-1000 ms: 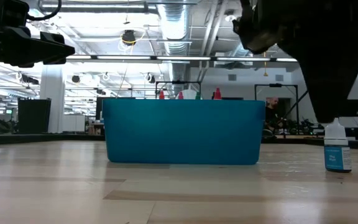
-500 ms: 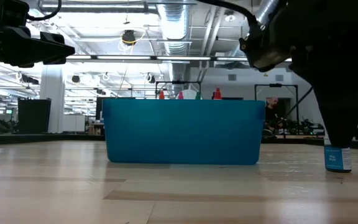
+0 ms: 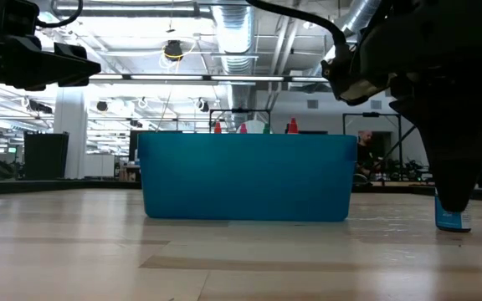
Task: Pick & Place food coloring
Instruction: Put the small blue food coloring bottle into the blue bin
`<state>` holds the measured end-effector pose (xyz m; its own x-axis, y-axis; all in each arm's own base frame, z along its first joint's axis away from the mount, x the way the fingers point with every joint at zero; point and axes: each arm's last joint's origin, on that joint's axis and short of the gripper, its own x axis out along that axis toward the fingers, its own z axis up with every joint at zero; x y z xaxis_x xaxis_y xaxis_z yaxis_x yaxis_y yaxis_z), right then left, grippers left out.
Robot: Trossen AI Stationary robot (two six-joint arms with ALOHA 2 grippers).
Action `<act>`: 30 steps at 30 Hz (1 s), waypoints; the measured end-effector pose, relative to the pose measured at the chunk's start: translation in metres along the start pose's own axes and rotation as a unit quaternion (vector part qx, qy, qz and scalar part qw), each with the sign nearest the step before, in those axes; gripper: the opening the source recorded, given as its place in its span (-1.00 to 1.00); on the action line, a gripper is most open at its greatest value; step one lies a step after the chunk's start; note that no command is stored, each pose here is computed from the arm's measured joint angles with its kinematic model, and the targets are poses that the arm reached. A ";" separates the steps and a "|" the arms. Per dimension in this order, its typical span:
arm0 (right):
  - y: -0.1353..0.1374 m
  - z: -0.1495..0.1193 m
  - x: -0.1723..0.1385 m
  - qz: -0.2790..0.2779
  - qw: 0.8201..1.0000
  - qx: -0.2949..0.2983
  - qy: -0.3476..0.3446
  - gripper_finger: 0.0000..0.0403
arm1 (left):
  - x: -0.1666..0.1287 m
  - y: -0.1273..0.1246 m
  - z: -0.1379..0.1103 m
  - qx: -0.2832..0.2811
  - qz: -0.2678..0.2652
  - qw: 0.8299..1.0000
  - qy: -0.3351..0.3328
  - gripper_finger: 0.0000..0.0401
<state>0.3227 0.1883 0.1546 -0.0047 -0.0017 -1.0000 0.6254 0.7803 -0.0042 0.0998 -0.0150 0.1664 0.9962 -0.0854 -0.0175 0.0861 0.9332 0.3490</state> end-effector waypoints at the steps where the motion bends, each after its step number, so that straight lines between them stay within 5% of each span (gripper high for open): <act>1: 0.000 0.000 0.000 0.000 1.000 0.000 0.000 -0.64 | 0.000 0.000 0.000 0.000 0.000 1.000 0.000 -0.39; 14: -0.003 0.002 -0.010 0.013 1.000 -0.006 -0.003 -0.64 | 0.000 0.000 0.000 0.001 0.000 1.000 0.000 -0.39; 30: -0.021 0.009 -0.059 0.076 0.997 -0.024 -0.006 -0.64 | 0.000 0.000 0.000 0.001 0.000 1.000 0.000 -0.39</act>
<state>0.3167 0.1665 0.2132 0.0970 0.1121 -0.9890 0.5807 0.8006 0.1477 0.0998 -0.0150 0.1664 0.9962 -0.0855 -0.0173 0.0862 0.9328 0.3501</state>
